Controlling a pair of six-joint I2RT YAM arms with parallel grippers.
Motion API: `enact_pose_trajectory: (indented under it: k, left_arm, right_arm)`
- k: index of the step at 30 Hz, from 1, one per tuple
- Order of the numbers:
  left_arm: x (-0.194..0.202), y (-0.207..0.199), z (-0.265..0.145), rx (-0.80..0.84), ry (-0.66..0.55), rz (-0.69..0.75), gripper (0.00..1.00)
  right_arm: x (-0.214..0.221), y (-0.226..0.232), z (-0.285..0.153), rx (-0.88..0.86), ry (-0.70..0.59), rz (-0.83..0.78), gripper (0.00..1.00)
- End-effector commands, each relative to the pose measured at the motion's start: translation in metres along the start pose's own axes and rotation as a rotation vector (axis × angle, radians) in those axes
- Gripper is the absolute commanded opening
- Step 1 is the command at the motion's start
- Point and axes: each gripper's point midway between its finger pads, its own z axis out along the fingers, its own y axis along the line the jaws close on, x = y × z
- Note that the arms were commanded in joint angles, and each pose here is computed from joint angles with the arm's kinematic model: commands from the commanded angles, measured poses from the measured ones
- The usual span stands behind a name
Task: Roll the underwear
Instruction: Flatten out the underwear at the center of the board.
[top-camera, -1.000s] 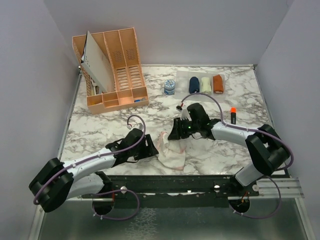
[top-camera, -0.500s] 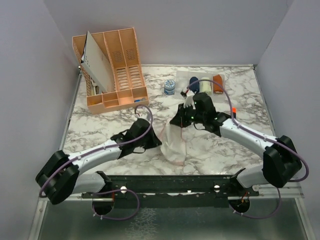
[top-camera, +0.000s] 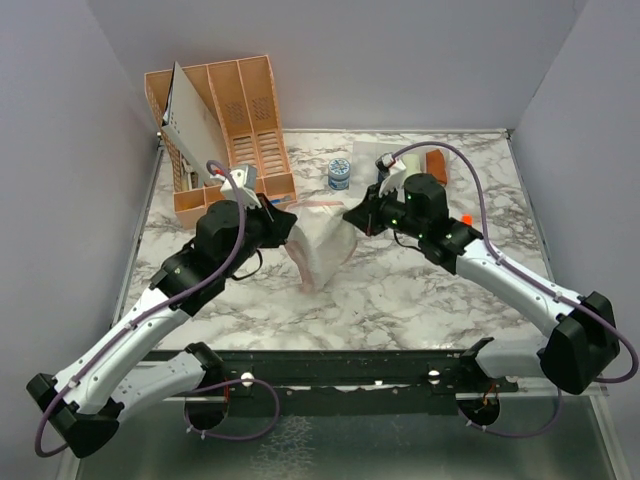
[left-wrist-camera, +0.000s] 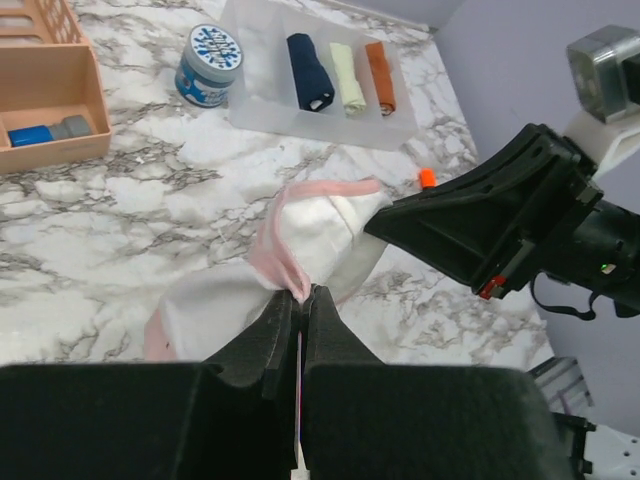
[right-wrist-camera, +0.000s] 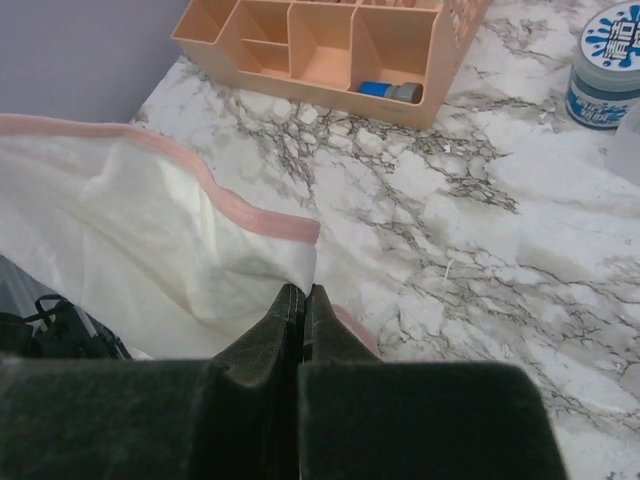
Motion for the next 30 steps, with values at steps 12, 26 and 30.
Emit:
enact_pose_trajectory:
  k: [12, 26, 30]
  left_arm:
    - [-0.028, -0.002, -0.006, -0.057, 0.021, 0.203, 0.0]
    - [-0.064, -0.044, -0.013, 0.041, 0.018, 0.243, 0.0]
    - [-0.073, -0.064, -0.032, 0.13, 0.004, 0.181, 0.0]
  right_arm:
    - [-0.008, 0.009, -0.009, -0.027, 0.015, -0.055, 0.0]
    - [0.013, 0.006, 0.051, -0.104, 0.098, 0.046, 0.0]
    - [0.014, 0.025, 0.079, -0.236, 0.129, 0.101, 0.01]
